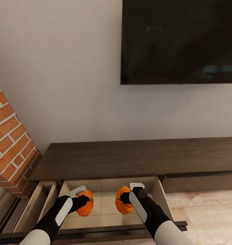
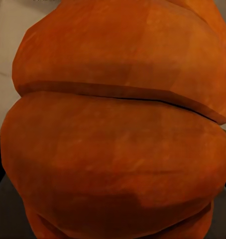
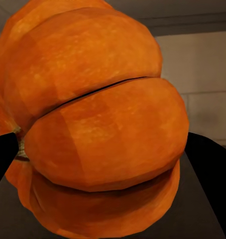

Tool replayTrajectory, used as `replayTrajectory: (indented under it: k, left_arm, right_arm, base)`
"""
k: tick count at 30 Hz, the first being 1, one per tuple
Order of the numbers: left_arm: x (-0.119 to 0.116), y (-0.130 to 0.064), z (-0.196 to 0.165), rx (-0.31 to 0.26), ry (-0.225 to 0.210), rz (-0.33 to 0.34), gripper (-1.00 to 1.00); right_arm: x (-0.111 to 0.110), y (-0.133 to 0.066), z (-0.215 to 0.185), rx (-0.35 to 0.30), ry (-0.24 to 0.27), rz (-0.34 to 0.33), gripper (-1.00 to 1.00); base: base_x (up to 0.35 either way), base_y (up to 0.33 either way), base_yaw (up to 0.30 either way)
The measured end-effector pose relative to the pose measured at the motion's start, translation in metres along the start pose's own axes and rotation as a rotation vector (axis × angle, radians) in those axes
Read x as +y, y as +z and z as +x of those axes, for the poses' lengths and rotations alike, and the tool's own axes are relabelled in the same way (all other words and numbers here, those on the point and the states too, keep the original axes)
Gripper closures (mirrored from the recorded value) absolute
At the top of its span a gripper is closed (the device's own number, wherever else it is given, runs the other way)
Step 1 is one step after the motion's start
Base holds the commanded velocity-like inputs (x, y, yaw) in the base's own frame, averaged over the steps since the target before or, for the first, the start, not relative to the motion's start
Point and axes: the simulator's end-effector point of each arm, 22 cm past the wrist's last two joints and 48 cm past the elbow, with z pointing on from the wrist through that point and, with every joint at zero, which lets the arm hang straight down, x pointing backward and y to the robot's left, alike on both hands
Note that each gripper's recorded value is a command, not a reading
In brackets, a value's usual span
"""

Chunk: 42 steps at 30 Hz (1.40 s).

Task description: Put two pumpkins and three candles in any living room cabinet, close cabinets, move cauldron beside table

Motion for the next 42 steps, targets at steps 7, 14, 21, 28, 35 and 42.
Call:
replayTrajectory:
  k: [7,14,21,28,35,42]
  left_arm:
    - [0.008,0.018,0.014,-0.01,0.013,-0.015,1.0]
    - [0.006,0.02,0.016,-0.021,0.034,-0.019,1.0]
    - [0.01,0.029,0.02,-0.02,0.033,-0.019,1.0]
    - [0.014,0.042,0.027,-0.021,0.033,-0.019,1.0]
    - [0.019,0.054,0.034,-0.02,0.03,-0.017,1.0]
    - [0.02,0.058,0.036,-0.019,0.027,-0.015,1.0]
  right_arm:
    - [-0.001,0.013,0.007,0.0,0.0,0.0,1.0]
    - [-0.001,0.013,0.006,-0.003,0.001,0.001,1.0]
    - [-0.002,0.022,0.01,-0.007,0.002,0.001,1.0]
    - [-0.003,0.035,0.017,-0.009,0.001,0.002,1.0]
    - [-0.004,0.048,0.024,-0.012,0.001,0.003,1.0]
    - [-0.005,0.052,0.026,-0.014,0.0,0.004,1.0]
  base:
    - [0.0,0.0,0.0]
    - [0.0,0.0,0.0]
    - [0.0,0.0,0.0]
    - [0.0,0.0,0.0]
    - [0.0,0.0,0.0]
    - [0.0,0.0,0.0]
